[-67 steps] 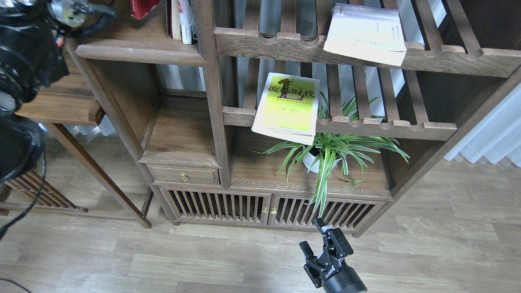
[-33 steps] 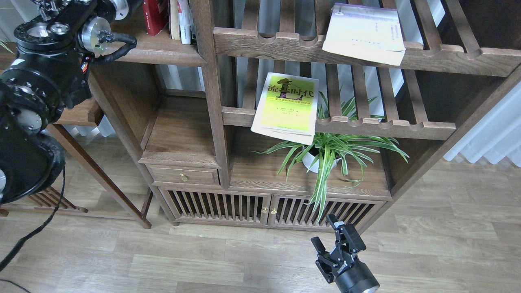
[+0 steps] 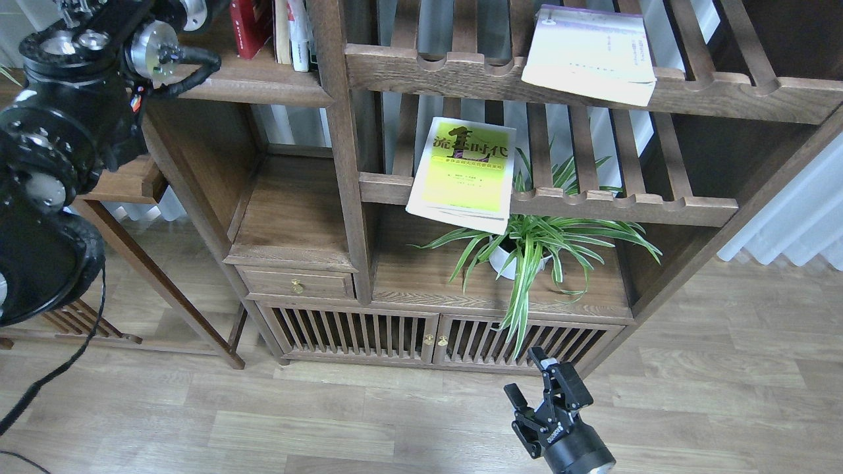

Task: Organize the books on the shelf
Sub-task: 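Insert the red book upright among the books on the top-left shelf, then withdraw the left gripper from the top-left shelf, then reach the right gripper up and grasp the white book on the upper shelf, then pull the white book off the shelf and lower it toward the left gripper, then grasp the white book with the left gripper from the right gripper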

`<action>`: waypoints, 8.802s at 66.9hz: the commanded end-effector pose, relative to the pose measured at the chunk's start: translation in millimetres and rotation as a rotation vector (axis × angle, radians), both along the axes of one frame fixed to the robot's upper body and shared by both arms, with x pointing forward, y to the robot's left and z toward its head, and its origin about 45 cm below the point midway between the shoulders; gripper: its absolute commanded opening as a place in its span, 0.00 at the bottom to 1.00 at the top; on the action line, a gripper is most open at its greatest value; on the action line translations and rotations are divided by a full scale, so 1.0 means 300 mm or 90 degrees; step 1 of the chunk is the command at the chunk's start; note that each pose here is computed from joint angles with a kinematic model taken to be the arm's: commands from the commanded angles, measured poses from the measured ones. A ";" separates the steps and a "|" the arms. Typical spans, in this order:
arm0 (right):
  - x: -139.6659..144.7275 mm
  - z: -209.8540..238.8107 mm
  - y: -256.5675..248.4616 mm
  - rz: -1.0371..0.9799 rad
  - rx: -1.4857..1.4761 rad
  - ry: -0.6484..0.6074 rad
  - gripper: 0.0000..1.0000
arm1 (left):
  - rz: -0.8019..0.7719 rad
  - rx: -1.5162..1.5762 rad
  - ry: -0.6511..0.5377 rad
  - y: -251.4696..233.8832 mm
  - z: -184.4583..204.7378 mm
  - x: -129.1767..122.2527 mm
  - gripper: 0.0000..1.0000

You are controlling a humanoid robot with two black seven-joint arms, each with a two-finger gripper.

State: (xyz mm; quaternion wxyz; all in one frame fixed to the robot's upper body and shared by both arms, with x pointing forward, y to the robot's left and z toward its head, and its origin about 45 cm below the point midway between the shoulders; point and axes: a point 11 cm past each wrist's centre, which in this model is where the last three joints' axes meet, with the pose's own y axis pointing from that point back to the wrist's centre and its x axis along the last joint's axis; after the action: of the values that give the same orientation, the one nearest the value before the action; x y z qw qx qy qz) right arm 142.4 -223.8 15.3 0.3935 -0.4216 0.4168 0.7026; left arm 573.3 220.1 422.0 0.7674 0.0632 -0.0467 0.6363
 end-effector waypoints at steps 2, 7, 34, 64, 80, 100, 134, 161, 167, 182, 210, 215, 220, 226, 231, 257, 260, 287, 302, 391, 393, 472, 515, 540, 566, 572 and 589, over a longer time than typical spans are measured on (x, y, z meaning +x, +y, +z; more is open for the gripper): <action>-0.013 -0.004 0.002 0.000 0.001 0.005 0.99 | 0.012 -0.029 -0.027 0.018 0.086 0.003 0.91; -0.015 -0.005 0.002 0.000 0.001 0.006 0.99 | 0.008 -0.039 -0.038 0.004 0.129 0.003 0.98; -0.049 -0.013 -0.005 -0.007 0.002 0.019 0.99 | -0.038 -0.098 -0.044 -0.082 0.317 -0.015 1.00; -0.111 0.007 0.023 0.004 0.018 0.026 0.99 | -0.013 -0.127 0.057 0.179 0.381 -0.165 1.00; -0.117 0.004 -0.008 -0.002 0.005 0.029 0.99 | -0.032 -0.207 0.069 0.446 0.335 -0.329 1.00; -0.116 0.007 0.057 -0.013 0.035 0.028 0.99 | -0.159 -0.257 0.147 0.483 0.040 -0.380 1.00; -0.148 0.010 0.091 -0.006 0.050 0.037 0.99 | -0.161 -0.463 0.310 0.601 -0.430 -0.580 1.00; 0.096 0.159 0.120 0.063 0.008 -0.125 0.99 | -0.149 -0.549 0.438 0.502 -0.762 -0.770 1.00; 0.147 0.226 0.137 0.074 0.014 -0.172 0.99 | -0.136 -0.563 0.450 0.496 -0.813 -0.783 1.00; 0.334 0.471 0.046 0.025 0.009 -0.335 0.99 | -0.130 -0.584 0.443 0.470 -0.848 -0.756 1.00; 0.644 0.771 0.077 0.046 -0.014 -0.386 0.99 | -0.146 -0.594 0.404 0.429 -0.831 -0.710 1.00; 0.696 0.809 0.107 0.044 -0.008 -0.386 0.99 | -0.147 -0.594 0.405 0.429 -0.832 -0.710 1.00; 0.733 0.861 0.118 0.041 -0.006 -0.405 0.99 | -0.147 -0.595 0.400 0.431 -0.823 -0.705 1.00; 0.757 0.910 0.119 0.044 -0.014 -0.428 0.99 | -0.144 -0.598 0.381 0.451 -0.797 -0.693 1.00; 0.766 0.906 0.110 0.045 -0.025 -0.421 0.99 | -0.141 -0.601 0.368 0.466 -0.779 -0.685 1.00; 0.850 0.827 -0.014 -0.007 -0.076 -0.365 0.97 | -0.137 -0.611 0.334 0.498 -0.731 -0.665 1.00; 0.852 0.828 -0.031 -0.010 -0.084 -0.365 0.96 | -0.136 -0.612 0.330 0.502 -0.727 -0.663 1.00; 0.859 0.848 -0.120 -0.050 -0.097 -0.370 0.71 | -0.129 -0.614 0.319 0.525 -0.714 -0.663 1.00; 0.871 0.839 -0.158 -0.102 -0.106 -0.337 0.37 | -0.121 -0.619 0.295 0.561 -0.683 -0.658 1.00; -0.001 0.402 -0.685 -0.417 -0.070 -0.191 0.05 | -0.053 -0.686 0.428 0.470 -1.020 -0.797 1.00; -0.007 0.372 -0.656 -0.392 -0.066 -0.174 0.05 | -0.059 -0.682 0.461 0.443 -1.056 -0.825 1.00; -0.004 0.062 0.196 0.166 0.061 -0.020 0.06 | -0.070 -1.038 0.747 0.135 -1.187 -1.154 0.98; -0.123 0.059 0.356 0.280 0.096 0.005 0.07 | -0.039 -1.042 0.862 0.031 -1.301 -1.343 0.98; -0.174 0.051 0.377 0.304 0.097 0.016 0.08 | -0.050 -1.066 0.866 -0.054 -1.329 -1.337 0.94; -0.226 0.041 0.383 0.317 0.090 0.027 0.09 | -0.031 -1.067 0.872 -0.054 -1.357 -1.360 0.64; -0.231 0.040 0.385 0.318 0.089 0.027 0.09 | -0.032 -1.067 0.873 -0.057 -1.357 -1.359 0.58; -0.250 0.037 0.392 0.319 0.091 0.032 0.09 | -0.039 -1.066 0.885 -0.078 -1.356 -1.364 0.41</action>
State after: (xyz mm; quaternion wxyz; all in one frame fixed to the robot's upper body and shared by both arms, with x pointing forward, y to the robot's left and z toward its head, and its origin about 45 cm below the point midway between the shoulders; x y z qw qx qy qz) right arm 68.4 -105.9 27.0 0.2257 -0.4661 0.2574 0.8158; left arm 166.3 196.3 15.8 0.4437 -0.1379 0.8427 0.2719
